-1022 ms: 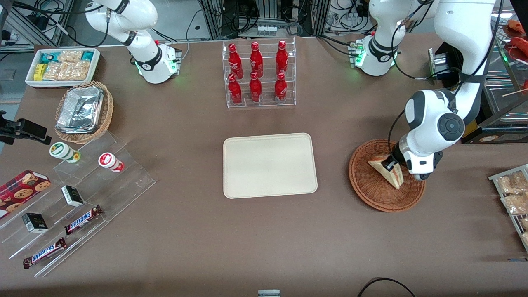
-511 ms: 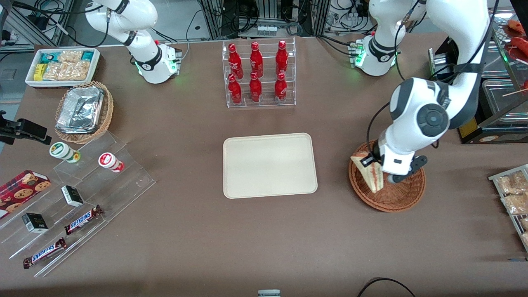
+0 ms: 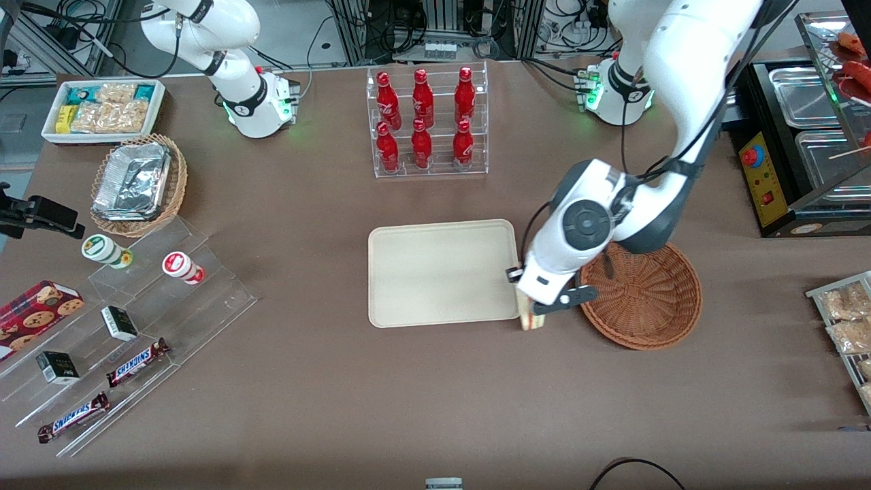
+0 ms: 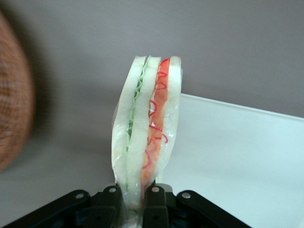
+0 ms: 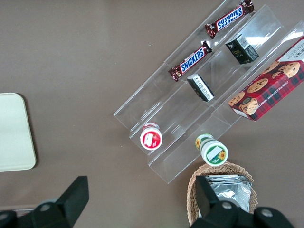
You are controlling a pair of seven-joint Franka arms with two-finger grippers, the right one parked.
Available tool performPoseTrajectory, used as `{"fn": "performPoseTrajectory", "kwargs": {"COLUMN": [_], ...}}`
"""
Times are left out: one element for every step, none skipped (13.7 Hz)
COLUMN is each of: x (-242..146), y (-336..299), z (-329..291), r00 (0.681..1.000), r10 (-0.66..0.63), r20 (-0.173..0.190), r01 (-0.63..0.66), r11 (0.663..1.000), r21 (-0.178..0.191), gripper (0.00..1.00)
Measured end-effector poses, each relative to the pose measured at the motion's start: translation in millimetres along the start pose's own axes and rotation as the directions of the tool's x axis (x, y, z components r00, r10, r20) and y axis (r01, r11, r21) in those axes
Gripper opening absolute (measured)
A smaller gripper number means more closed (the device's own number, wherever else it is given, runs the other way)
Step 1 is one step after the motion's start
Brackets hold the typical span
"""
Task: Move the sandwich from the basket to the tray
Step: 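Lift the sandwich and carry it over the cream tray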
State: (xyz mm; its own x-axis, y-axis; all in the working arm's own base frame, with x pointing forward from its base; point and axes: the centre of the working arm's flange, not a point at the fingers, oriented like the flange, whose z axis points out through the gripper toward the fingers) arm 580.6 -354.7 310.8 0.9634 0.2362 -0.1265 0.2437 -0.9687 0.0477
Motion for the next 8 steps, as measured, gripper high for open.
{"fn": "performPoseTrajectory", "kwargs": {"x": [-6, -13, -22, -32, -42, -50, -56, -61], "y": [21, 43, 62, 79, 93, 103, 110, 115], "z": [8, 18, 29, 40, 48, 55, 61, 65], "r00": [1.000, 1.000, 1.000, 1.000, 1.000, 1.000, 1.000, 1.000], "r10": [0.013, 0.014, 0.010, 0.010, 0.007, 0.002, -0.004, -0.009], "r20": [0.001, -0.005, -0.008, -0.003, 0.005, 0.014, 0.021, 0.026], "r01": [-0.013, -0.014, -0.010, -0.010, -0.007, -0.003, 0.004, 0.008], "r11": [1.000, 1.000, 1.000, 1.000, 1.000, 1.000, 1.000, 0.999], "r21": [-0.006, -0.005, 0.003, 0.012, 0.019, 0.026, 0.031, 0.035], "gripper": [0.16, 0.16, 0.16, 0.16, 0.16, 0.16, 0.16, 0.16]}}
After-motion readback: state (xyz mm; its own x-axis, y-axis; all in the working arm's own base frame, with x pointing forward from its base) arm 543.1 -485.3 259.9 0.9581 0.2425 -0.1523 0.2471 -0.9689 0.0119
